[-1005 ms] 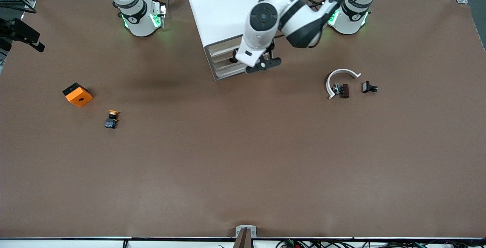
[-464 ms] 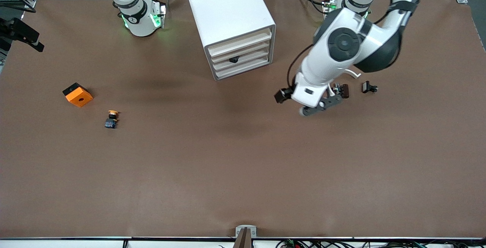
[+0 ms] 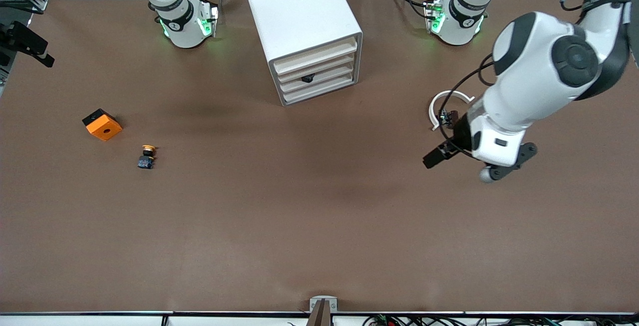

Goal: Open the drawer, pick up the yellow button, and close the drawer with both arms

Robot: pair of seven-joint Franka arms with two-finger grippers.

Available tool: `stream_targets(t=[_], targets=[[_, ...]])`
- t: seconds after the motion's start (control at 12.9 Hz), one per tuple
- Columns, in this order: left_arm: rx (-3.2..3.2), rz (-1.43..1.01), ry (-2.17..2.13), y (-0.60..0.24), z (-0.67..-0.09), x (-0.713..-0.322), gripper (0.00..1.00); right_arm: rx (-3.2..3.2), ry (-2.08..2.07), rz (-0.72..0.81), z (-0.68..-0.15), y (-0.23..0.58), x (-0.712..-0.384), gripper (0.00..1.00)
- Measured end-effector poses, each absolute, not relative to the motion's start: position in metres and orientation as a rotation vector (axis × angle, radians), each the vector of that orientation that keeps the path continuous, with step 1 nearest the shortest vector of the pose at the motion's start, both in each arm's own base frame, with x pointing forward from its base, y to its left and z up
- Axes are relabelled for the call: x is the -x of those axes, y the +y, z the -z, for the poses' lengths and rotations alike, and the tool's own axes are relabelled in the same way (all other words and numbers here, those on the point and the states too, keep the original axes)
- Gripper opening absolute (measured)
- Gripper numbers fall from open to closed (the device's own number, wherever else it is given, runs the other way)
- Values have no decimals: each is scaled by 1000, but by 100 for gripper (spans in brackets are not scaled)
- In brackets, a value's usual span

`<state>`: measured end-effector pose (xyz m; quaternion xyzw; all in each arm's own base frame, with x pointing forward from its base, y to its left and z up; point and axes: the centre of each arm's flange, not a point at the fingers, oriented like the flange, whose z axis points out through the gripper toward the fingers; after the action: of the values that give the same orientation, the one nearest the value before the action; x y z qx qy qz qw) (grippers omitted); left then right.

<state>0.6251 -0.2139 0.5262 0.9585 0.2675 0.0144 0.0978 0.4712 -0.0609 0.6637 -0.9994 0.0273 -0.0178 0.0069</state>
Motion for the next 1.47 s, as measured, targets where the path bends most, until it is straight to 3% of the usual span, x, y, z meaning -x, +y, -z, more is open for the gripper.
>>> stream_targets(t=[0.85,1.47], targets=[[-3057,-124,273,-95,-576,-628,100,3127,93,55,-665,-62,-476,100],[-3165,-42,-177,-24,-641,-555,100,3121,111,18,-661,-63,-475,100]])
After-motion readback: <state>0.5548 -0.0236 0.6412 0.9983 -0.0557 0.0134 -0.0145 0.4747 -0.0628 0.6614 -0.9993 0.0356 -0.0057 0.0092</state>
